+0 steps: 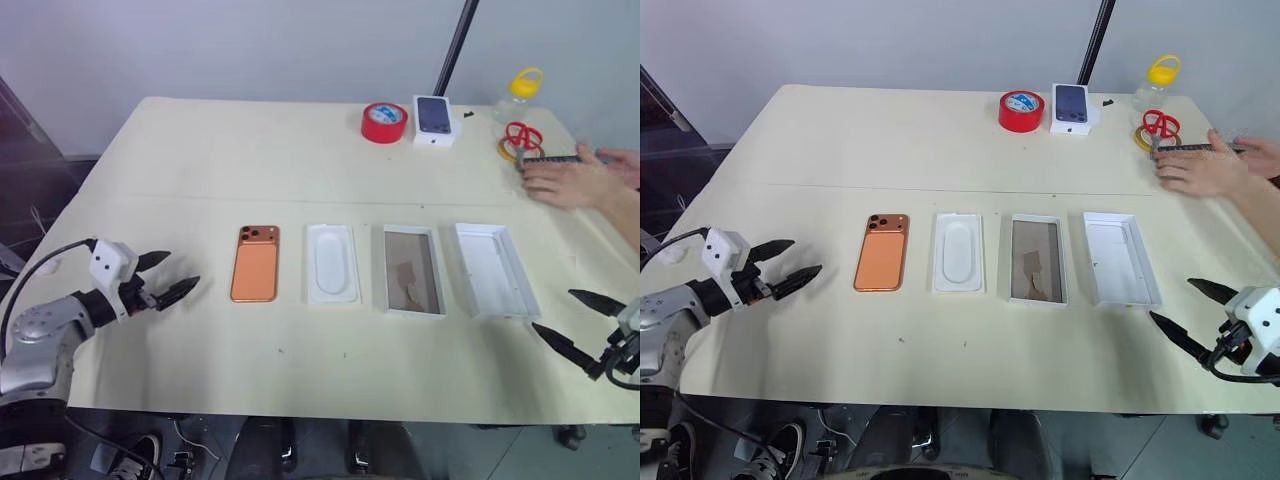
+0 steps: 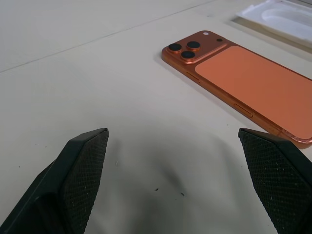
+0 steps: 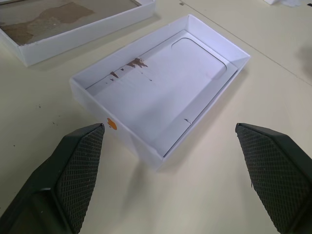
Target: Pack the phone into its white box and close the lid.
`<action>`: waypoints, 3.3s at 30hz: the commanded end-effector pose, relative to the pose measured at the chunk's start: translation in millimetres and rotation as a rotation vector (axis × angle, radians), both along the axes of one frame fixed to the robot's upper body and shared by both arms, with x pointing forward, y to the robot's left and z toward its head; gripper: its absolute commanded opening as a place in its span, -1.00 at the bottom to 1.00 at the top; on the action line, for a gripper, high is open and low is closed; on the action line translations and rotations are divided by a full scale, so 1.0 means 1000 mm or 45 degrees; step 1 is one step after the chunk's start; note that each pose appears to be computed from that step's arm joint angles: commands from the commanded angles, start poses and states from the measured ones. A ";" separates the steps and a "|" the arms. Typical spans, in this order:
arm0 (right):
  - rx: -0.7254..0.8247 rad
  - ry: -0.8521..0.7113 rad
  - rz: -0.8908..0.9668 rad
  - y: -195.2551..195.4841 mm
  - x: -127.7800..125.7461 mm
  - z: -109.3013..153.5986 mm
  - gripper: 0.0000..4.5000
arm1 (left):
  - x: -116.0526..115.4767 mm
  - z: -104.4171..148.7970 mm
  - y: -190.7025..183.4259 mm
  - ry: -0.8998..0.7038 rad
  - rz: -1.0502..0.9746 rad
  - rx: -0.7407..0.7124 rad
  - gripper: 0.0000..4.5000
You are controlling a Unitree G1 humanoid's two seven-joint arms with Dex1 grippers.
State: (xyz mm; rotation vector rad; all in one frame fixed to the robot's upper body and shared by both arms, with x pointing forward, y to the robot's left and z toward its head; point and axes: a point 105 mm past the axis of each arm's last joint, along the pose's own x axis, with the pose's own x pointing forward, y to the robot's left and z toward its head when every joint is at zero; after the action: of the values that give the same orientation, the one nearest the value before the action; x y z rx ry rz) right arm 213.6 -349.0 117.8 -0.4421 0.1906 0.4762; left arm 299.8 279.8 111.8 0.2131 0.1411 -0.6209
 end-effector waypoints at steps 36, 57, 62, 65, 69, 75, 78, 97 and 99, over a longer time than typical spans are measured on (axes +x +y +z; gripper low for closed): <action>-0.053 -0.136 0.281 0.075 0.043 0.035 1.00 | 0.017 0.025 -0.079 0.349 -0.129 -0.208 0.99; -0.048 -0.252 0.683 0.191 0.074 0.040 1.00 | 0.021 -0.013 -0.194 0.939 -0.234 -0.350 0.99; -0.043 -0.253 0.657 0.189 0.073 0.039 1.00 | 0.016 -0.016 -0.211 0.984 -0.276 -0.410 0.99; -0.038 -0.263 0.652 0.190 0.073 0.041 1.00 | 0.018 -0.022 -0.213 0.998 -0.237 -0.419 0.76; -0.041 -0.283 0.648 0.192 0.073 0.043 1.00 | 0.016 -0.035 -0.210 1.056 -0.192 -0.437 -0.08; -0.040 -0.290 0.653 0.194 0.073 0.043 1.00 | 0.019 -0.031 -0.213 1.068 -0.173 -0.508 -0.97; -0.058 -0.257 0.718 0.199 0.064 0.038 1.00 | 0.025 -0.012 -0.214 1.035 -0.184 -0.579 -0.97; -0.270 0.189 0.843 0.161 0.048 -0.012 0.76 | 0.035 0.033 -0.200 1.007 -0.181 -0.952 -1.00; -0.292 0.158 0.849 0.163 0.052 -0.011 0.46 | 0.037 0.035 -0.198 0.995 -0.165 -0.954 -1.00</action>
State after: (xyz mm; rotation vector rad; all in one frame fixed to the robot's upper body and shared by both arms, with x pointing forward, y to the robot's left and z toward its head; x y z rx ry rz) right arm 261.9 -189.6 99.6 -0.6874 0.2601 1.1388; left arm 335.2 83.2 133.0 -0.7700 0.6748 -0.7920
